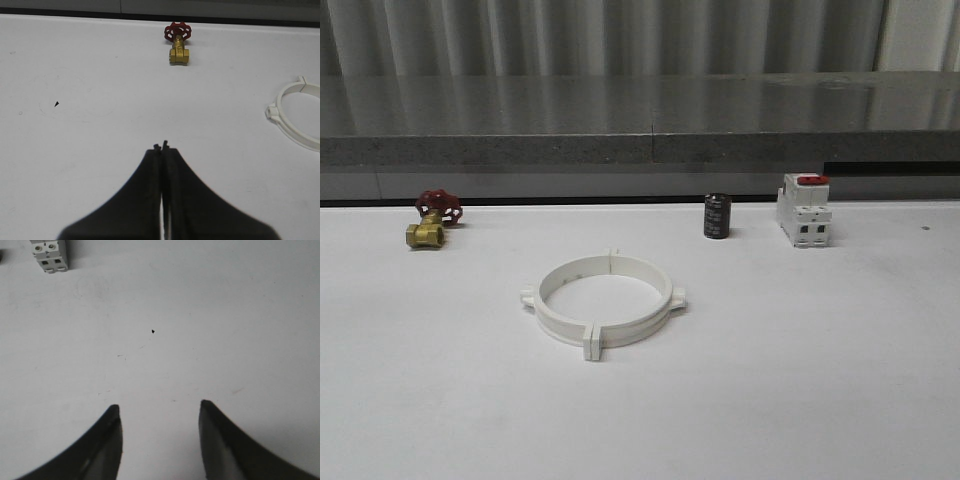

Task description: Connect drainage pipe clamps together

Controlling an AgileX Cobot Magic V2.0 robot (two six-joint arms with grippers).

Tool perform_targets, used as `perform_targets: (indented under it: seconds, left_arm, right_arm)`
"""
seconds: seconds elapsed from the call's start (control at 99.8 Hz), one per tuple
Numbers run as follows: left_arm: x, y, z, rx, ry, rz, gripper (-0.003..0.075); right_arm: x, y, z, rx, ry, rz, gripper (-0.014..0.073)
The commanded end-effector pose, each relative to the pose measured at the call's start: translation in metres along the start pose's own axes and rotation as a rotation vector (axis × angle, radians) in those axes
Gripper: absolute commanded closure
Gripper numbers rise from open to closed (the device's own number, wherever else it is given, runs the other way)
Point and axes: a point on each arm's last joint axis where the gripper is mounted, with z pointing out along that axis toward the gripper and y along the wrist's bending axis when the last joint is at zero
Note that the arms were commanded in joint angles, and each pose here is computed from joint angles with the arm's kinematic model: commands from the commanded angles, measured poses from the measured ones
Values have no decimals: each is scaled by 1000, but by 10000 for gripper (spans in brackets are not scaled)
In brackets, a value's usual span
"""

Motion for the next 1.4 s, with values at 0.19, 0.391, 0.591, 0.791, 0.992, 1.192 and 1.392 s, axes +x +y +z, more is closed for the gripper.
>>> perform_targets:
  seconds: [0.19, 0.391, 0.591, 0.791, 0.992, 1.192, 1.392]
  left_arm:
    - [-15, -2, -5, 12, -94, -12, 740]
    - [-15, -2, -5, 12, -94, -12, 740]
    - [-15, -2, -5, 12, -94, -12, 740]
    - [-15, -2, -5, 12, -94, -12, 740]
    - [-15, -2, -5, 12, -94, -12, 740]
    - [-15, -2, -5, 12, -94, -12, 740]
    - [-15, -2, -5, 12, -94, -12, 740]
  right_arm:
    - [13, -15, -36, -43, -204, 1, 632]
    - [15, -16, -39, -41, -210, 4, 662]
    - [15, -16, -39, -39, -205, 4, 662]
    - [15, -16, -39, -39, -205, 4, 662]
    - [15, -16, -39, -39, -206, 4, 662]
    - [19, -16, -38, -65, -251, 2, 662]
    - [43, -13, -37, -211, -454, 4, 662]
